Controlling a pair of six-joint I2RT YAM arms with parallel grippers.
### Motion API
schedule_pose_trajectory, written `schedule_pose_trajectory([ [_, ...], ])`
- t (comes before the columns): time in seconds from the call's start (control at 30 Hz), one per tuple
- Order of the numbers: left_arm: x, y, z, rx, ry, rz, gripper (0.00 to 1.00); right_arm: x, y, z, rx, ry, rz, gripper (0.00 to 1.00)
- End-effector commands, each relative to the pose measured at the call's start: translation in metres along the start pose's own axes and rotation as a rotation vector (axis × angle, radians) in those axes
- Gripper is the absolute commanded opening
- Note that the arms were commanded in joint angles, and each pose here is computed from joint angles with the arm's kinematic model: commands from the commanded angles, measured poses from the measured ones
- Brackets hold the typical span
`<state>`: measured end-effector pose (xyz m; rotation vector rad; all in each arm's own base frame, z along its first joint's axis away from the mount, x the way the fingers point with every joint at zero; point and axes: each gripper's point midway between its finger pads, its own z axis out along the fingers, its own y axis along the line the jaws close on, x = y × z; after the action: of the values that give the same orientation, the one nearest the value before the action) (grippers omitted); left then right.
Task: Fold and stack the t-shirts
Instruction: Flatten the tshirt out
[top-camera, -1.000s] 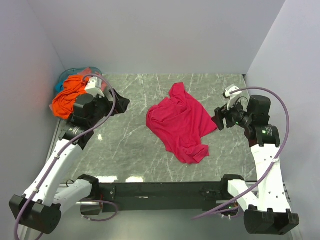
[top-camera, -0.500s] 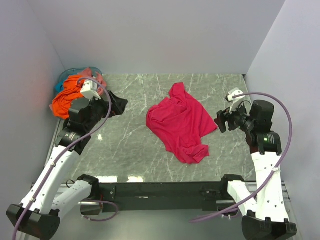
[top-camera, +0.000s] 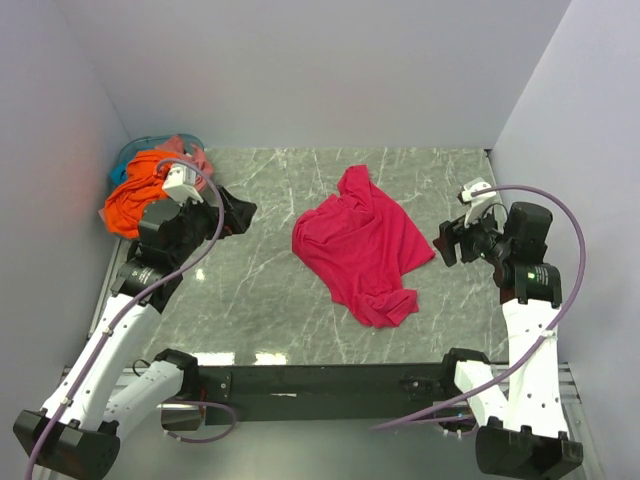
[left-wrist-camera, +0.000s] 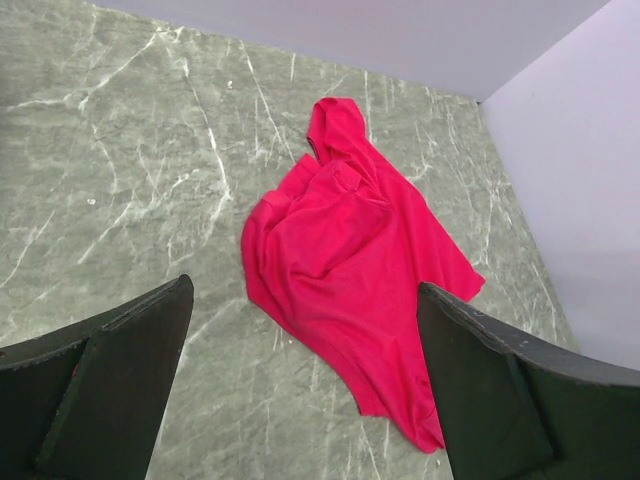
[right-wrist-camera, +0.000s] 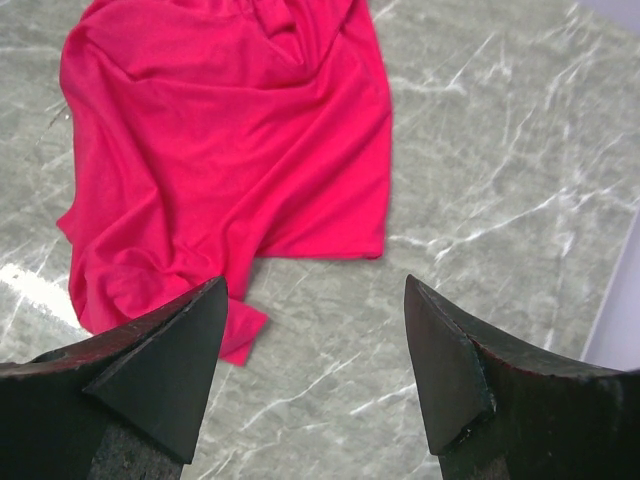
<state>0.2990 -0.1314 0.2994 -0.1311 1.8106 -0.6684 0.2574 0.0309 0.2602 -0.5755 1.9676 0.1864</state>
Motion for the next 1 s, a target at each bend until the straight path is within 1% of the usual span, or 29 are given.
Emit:
schedule_pose_trajectory([
  [0.0, -0.013, -0.012, -0.002, 0.055, -0.044, 0.01, 0.99, 0.001, -0.003, 0.004, -0.005, -0.02, 0.001, 0.78],
  [0.33, -0.01, -0.024, -0.005, 0.124, -0.038, -0.012, 0.99, 0.03, 0.001, 0.006, -0.062, 0.014, 0.081, 0.78],
  [0.53, -0.002, -0.023, -0.008, 0.141, -0.03, -0.009, 0.99, 0.047, 0.007, 0.004, -0.104, 0.004, 0.118, 0.78],
  [0.63, 0.0, -0.023, -0.009, 0.146, -0.032, -0.01, 1.0, 0.05, 0.017, 0.003, -0.158, -0.015, 0.085, 0.78],
  [0.83, 0.004, -0.021, -0.008, 0.148, -0.024, -0.006, 0.99, 0.054, 0.027, 0.0, -0.212, -0.043, 0.015, 0.78],
  [0.97, 0.013, -0.018, -0.004, 0.143, 0.0, -0.007, 0.99, 0.052, 0.029, 0.003, -0.236, -0.068, 0.031, 0.78],
])
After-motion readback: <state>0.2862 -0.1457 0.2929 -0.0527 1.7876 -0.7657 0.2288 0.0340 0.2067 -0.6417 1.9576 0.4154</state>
